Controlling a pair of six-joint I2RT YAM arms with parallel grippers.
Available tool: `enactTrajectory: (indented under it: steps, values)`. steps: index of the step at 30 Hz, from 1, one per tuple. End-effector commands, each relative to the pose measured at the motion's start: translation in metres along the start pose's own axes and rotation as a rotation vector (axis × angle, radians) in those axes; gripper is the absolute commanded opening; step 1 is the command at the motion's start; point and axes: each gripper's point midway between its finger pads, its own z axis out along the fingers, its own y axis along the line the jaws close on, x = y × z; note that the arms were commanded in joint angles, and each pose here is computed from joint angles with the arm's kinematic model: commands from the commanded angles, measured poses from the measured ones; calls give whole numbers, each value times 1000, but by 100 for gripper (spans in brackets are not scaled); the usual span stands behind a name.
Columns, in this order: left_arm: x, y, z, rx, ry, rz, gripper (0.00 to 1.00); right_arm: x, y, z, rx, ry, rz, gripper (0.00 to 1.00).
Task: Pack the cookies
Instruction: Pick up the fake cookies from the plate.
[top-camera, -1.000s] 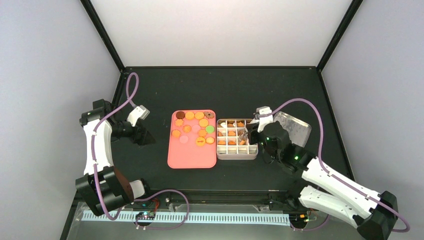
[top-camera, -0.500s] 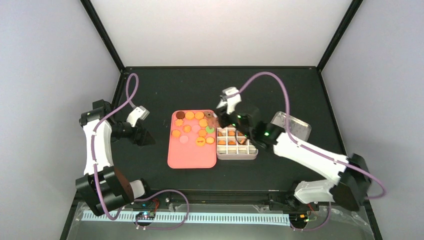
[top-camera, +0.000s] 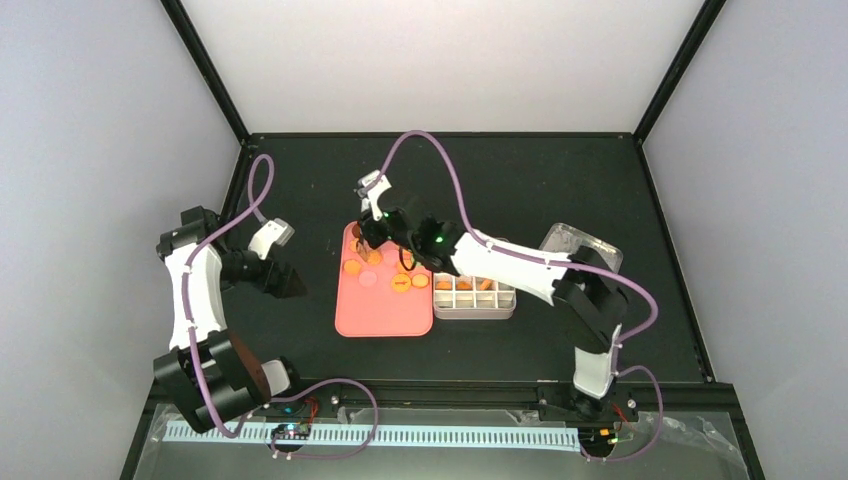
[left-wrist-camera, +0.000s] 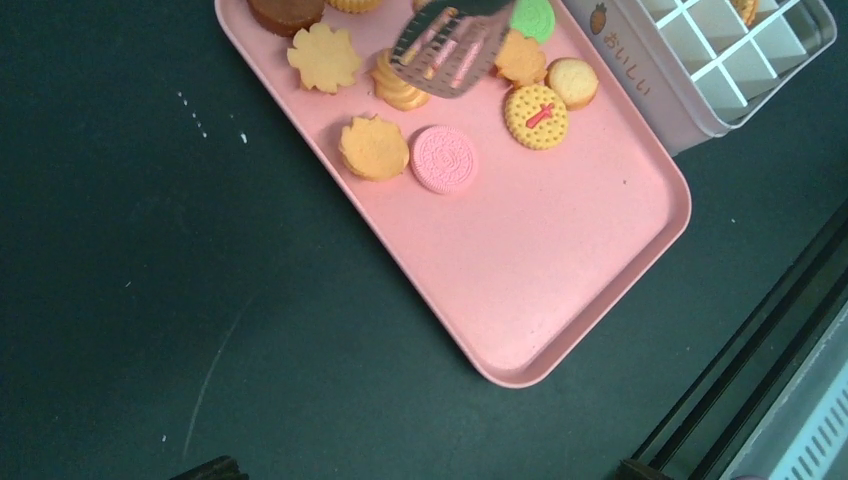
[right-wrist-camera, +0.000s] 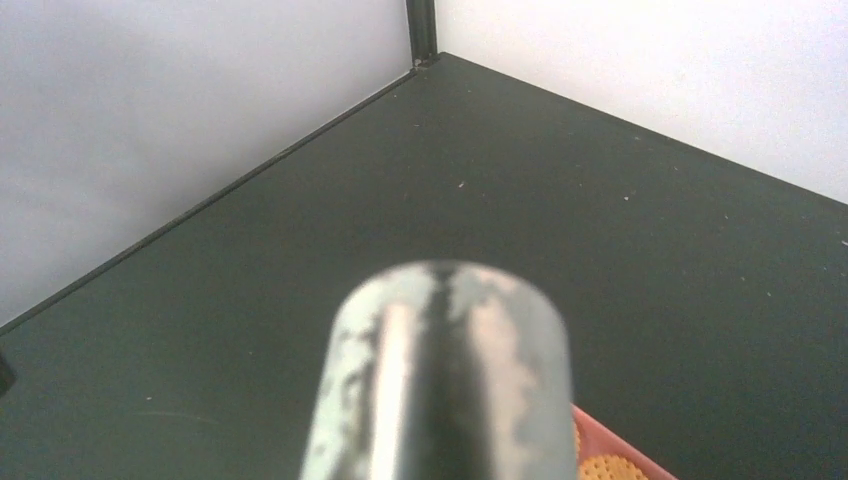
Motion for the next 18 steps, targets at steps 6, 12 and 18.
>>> enactTrajectory:
  steps: [6,12,18]
  values:
    - [3,3,-3,-68,-20,45,99,-16,-9,37,40,-10,-38,34]
    - [0,7,-4,-90,-33,31,99,9,-13,51,55,45,-57,34]
    - [-4,11,-10,-153,-58,50,99,33,-15,54,52,88,-61,36]
